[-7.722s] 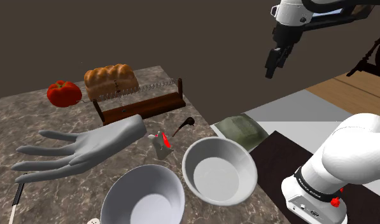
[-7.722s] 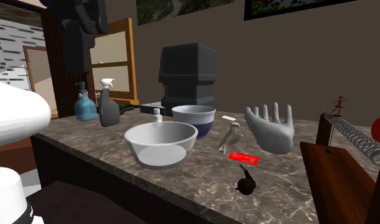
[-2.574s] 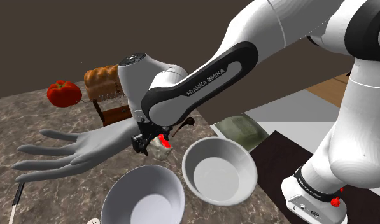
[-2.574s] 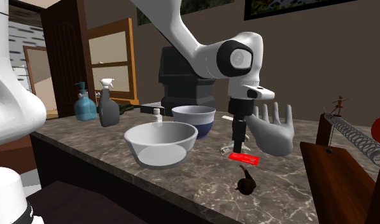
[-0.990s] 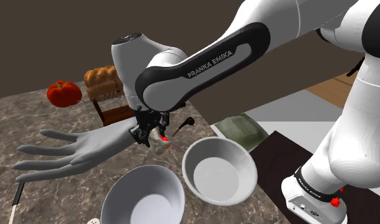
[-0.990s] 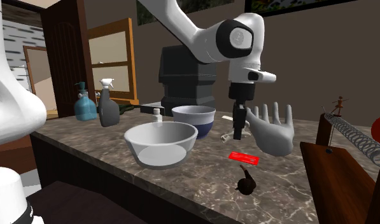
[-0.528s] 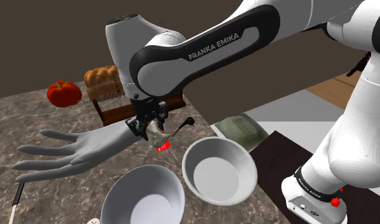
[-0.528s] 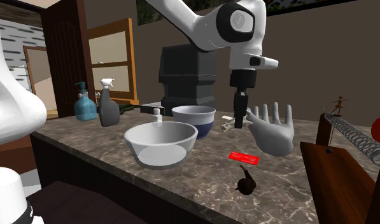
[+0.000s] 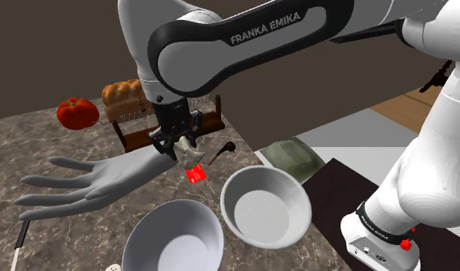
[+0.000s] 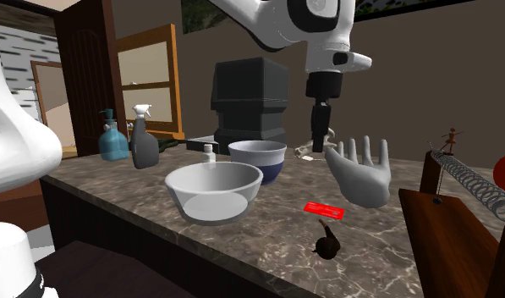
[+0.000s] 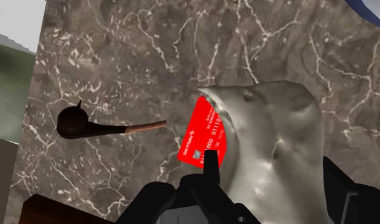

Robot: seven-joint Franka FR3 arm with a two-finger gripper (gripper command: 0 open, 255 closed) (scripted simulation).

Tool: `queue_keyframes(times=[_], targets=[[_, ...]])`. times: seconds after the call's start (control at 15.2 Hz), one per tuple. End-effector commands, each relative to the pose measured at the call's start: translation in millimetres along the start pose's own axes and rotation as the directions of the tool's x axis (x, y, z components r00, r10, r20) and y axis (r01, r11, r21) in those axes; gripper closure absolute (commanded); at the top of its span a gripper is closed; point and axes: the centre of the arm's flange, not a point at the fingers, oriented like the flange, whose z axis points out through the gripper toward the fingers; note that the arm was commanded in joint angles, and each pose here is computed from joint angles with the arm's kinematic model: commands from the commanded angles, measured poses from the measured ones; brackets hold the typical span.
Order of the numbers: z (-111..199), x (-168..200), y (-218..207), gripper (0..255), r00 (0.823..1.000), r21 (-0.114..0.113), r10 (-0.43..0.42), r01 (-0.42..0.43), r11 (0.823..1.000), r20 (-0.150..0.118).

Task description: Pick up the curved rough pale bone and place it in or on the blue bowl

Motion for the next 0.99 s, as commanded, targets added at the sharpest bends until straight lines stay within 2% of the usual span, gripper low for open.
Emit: queue_keyframes(times=[0.0, 0.66, 0.92], targets=[[-10.7, -0.2, 1.2, 255, 1.0, 0.0, 0.0, 0.0, 1.0, 0.0], [-59.4, -2.7, 2.0, 255, 1.0, 0.0, 0.0, 0.0, 1.0, 0.0], [-57.2, -42.4, -32.7, 255, 1.0, 0.0, 0.0, 0.0, 1.0, 0.0]])
